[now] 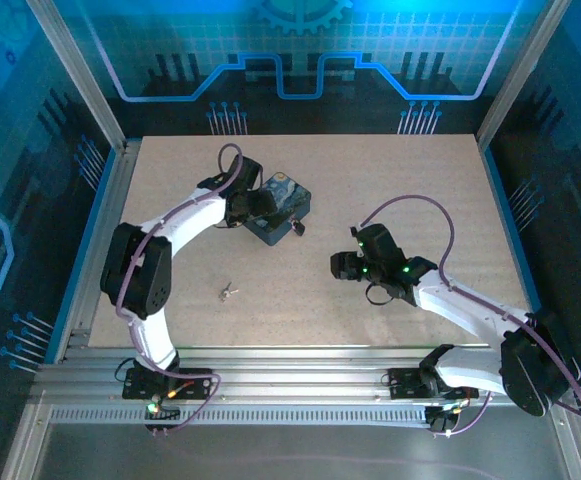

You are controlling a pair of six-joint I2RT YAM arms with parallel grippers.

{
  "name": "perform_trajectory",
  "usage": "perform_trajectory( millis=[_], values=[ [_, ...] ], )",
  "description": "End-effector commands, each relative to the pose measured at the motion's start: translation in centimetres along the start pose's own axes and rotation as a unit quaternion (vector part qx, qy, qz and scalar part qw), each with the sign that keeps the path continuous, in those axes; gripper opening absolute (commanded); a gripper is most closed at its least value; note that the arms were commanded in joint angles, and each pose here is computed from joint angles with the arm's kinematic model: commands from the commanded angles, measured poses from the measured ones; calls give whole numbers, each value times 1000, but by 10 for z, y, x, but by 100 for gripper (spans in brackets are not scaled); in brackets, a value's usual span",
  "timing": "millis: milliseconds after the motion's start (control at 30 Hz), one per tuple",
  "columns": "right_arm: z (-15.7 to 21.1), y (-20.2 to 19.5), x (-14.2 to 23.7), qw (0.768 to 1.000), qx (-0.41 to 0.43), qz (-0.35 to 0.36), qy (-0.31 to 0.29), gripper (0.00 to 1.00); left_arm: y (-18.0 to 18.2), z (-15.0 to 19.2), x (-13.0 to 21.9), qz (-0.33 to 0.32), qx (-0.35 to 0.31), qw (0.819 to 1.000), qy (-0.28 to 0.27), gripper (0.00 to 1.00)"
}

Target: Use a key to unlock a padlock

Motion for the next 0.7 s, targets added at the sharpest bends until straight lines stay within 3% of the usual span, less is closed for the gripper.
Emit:
perform_trajectory(
  millis=[0, 367, 667],
  values=[
    [2, 4, 2, 1000, 0, -3, 4, 68, 4, -9, -7, -27, -21, 999, -16, 80],
    [3, 12, -5, 1000, 9, -10, 15, 68, 40, -10, -19, -78, -47, 996, -11, 64],
    [1, 19, -9, 1000, 15, -14, 19, 68, 60, -12, -2, -60, -11, 998, -9, 65]
  ],
)
Point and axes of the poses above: each hand's point on the last joint's axis, 136 mm out from that joint toward the fingers, its own x axis back along the fingers, its own y axis along the line the jaws close on, z = x × y, the point moved 5 cm from there along x, back along the fingers, and after that the axes turned 12 degrees about x, right-handed, at the moved point
